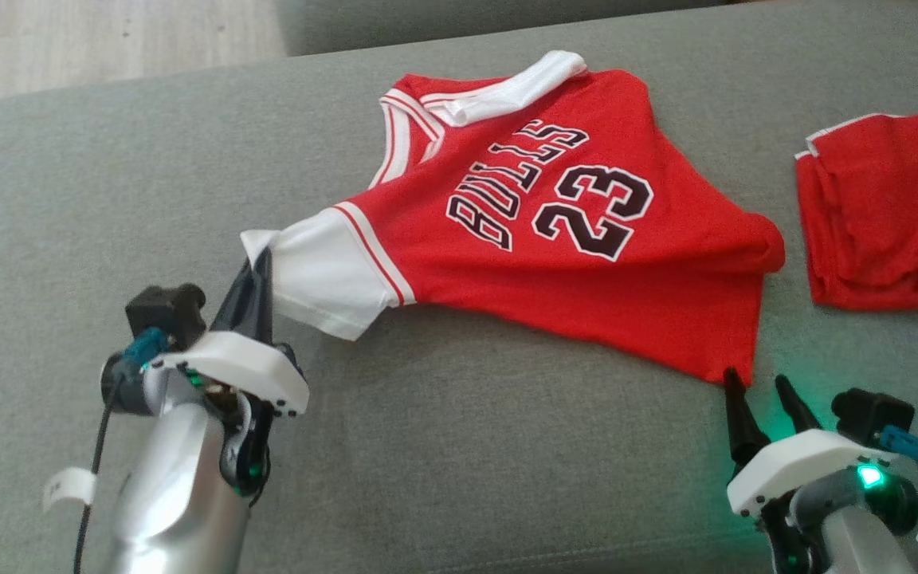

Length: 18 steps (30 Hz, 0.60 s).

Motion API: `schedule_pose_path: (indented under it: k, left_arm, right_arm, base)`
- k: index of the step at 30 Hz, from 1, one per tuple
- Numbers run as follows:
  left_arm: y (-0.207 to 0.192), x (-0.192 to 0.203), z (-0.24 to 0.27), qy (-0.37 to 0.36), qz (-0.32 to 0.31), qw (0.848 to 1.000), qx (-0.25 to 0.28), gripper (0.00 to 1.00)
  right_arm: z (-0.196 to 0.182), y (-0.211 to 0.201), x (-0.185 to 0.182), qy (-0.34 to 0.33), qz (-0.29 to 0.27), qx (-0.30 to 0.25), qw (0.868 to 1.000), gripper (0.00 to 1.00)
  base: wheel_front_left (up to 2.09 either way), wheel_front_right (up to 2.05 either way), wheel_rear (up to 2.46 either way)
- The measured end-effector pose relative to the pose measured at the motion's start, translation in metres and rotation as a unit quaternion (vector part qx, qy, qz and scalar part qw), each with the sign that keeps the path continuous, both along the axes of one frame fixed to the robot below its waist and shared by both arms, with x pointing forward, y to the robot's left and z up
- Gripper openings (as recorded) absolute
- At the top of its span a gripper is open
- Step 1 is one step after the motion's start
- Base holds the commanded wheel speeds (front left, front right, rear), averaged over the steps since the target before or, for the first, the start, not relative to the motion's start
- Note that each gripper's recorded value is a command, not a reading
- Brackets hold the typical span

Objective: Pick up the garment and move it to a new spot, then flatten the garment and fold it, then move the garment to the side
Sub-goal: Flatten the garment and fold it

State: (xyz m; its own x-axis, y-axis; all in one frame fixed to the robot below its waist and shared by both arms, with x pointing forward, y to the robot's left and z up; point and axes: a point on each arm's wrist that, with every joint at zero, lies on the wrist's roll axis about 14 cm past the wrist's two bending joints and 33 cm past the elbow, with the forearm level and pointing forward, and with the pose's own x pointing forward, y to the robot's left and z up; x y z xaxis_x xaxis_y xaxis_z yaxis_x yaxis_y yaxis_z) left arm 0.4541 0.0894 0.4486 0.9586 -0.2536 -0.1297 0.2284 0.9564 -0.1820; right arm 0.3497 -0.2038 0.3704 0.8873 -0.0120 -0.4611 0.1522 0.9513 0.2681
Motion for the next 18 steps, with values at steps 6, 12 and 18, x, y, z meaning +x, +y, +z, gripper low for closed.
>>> schedule_pose_path:
  k: [6, 12, 18]
  left_arm:
    - [0.009, -0.012, 0.002, -0.004, 0.013, 1.0, -0.006, 0.0]
    - [0.013, -0.013, 0.005, -0.008, 0.021, 1.0, -0.008, 0.0]
    - [0.015, -0.015, 0.007, -0.01, 0.025, 1.0, -0.013, 0.0]
  right_arm:
    - [-0.011, 0.013, -0.002, 0.022, 0.005, 0.033, 0.999, 1.0]
    - [-0.011, 0.033, 0.006, 0.022, 0.027, 0.053, 0.998, 1.0]
    - [-0.009, 0.047, 0.015, 0.018, 0.059, 0.039, 0.997, 0.0]
  base:
    - [0.0, 0.0, 0.0]
    - [0.0, 0.0, 0.0]
    - [0.0, 0.0, 0.0]
